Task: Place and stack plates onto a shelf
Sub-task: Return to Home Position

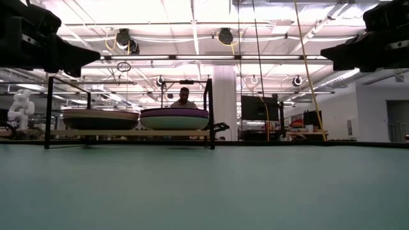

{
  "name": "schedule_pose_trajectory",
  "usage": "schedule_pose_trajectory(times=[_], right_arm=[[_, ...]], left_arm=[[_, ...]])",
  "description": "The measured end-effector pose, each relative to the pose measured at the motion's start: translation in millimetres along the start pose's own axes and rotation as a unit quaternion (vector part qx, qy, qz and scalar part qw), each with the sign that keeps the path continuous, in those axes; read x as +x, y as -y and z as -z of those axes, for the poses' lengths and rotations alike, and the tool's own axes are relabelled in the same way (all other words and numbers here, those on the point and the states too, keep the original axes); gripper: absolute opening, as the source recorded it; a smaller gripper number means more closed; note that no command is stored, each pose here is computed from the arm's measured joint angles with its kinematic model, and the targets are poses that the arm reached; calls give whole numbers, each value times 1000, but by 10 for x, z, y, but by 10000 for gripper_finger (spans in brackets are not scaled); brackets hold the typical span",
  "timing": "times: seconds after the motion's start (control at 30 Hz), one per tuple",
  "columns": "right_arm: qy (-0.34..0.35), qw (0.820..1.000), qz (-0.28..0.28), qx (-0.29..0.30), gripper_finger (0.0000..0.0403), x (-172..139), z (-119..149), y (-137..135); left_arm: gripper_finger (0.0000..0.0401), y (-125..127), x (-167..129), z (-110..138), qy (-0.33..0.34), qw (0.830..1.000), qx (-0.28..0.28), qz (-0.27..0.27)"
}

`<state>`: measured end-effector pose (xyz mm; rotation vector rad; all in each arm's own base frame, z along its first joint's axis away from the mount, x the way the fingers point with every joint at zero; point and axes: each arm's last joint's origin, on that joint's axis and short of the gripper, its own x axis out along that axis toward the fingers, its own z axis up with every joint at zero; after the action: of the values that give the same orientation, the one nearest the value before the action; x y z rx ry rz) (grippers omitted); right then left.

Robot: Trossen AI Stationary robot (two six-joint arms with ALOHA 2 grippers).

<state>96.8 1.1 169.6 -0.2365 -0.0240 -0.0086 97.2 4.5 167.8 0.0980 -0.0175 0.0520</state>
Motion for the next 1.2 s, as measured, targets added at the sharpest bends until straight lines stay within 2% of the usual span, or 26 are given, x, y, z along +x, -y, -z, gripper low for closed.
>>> schedule_pose_trajectory(times=[0.5, 0.67, 0.97, 1.2], right_arm=[[-5, 1000, -2, 4, 0, 0, 11, -3], [0, 1000, 0, 4, 0, 0, 0, 0], [2, 1000, 0, 4, 0, 0, -4, 1], [2, 1000, 0, 4, 0, 0, -5, 1]], left_arm=[[1, -32, 2, 10, -3, 1000, 3, 4], [1, -30, 2, 7, -1, 1000, -17, 7], [1, 35, 1, -3, 3, 998, -33, 48], [10, 40, 1, -4, 3, 997, -53, 50]])
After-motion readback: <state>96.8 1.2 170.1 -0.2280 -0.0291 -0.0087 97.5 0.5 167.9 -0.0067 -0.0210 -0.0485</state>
